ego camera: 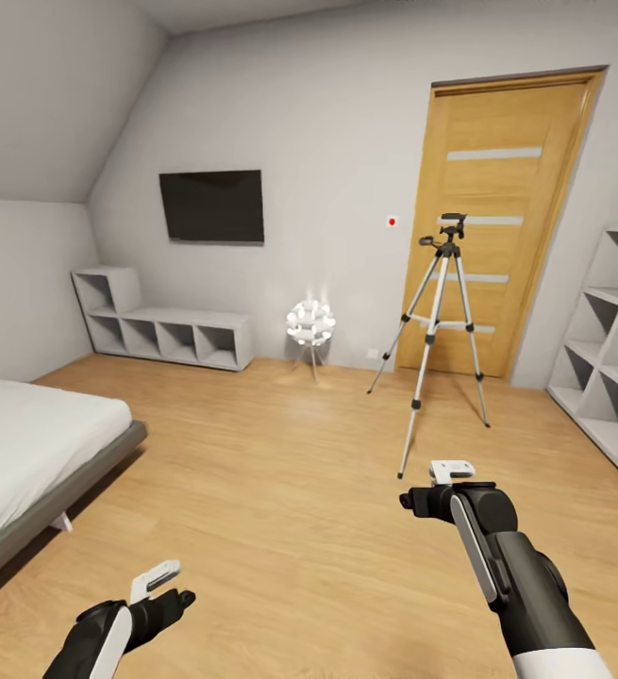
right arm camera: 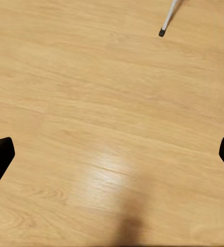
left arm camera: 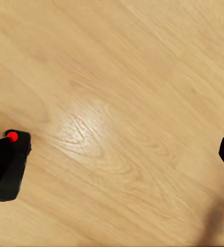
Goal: Attach the digital camera to the camera tripod in the bedroom.
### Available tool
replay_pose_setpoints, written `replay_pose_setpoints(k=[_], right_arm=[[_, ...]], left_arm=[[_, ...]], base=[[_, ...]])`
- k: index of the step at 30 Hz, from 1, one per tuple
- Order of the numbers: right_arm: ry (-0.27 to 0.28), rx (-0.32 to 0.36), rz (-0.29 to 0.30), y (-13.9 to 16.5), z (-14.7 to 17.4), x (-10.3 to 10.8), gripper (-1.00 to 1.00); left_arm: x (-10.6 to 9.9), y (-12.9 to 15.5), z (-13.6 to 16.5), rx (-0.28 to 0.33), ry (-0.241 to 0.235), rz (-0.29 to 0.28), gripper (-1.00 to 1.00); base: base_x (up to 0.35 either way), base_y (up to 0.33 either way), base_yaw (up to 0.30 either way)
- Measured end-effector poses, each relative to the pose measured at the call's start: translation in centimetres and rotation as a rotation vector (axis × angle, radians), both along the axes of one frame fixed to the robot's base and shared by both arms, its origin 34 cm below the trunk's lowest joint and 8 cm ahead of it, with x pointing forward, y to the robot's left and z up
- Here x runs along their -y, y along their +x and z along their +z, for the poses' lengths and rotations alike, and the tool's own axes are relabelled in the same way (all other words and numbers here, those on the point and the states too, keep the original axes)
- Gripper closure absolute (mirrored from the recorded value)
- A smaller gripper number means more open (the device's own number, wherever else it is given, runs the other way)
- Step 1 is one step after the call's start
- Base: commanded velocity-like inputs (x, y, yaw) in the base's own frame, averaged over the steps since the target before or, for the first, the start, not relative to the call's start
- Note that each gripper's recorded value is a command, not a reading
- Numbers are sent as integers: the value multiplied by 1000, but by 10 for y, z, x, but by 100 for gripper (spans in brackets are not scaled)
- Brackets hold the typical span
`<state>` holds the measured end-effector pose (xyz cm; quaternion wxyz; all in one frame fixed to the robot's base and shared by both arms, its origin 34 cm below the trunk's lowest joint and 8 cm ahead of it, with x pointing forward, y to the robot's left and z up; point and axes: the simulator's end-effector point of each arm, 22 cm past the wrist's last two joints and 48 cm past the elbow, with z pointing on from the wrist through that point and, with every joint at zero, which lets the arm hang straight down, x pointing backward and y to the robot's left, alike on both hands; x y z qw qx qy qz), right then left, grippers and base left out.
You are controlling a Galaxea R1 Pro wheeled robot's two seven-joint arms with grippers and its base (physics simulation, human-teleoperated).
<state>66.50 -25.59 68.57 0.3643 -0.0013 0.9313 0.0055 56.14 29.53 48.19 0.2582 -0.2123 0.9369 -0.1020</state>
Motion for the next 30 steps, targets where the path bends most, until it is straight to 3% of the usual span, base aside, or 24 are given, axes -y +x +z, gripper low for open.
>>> replay_pose_setpoints(k=[7, 20, 30], right_arm=[[2, -2, 4, 0, -1, -2, -100], [1, -1, 9, -1, -1, -4, -100], [-24, -6, 61, -3, -5, -22, -100]], left_arm=[[-2, -11, -20, -17, 19, 12, -100], [-2, -16, -26, -26, 24, 16, -100], [5, -16, -26, -41, 13, 19, -100]], base=[[-122, 64, -74], [-256, 138, -6], [-135, 72, 185]])
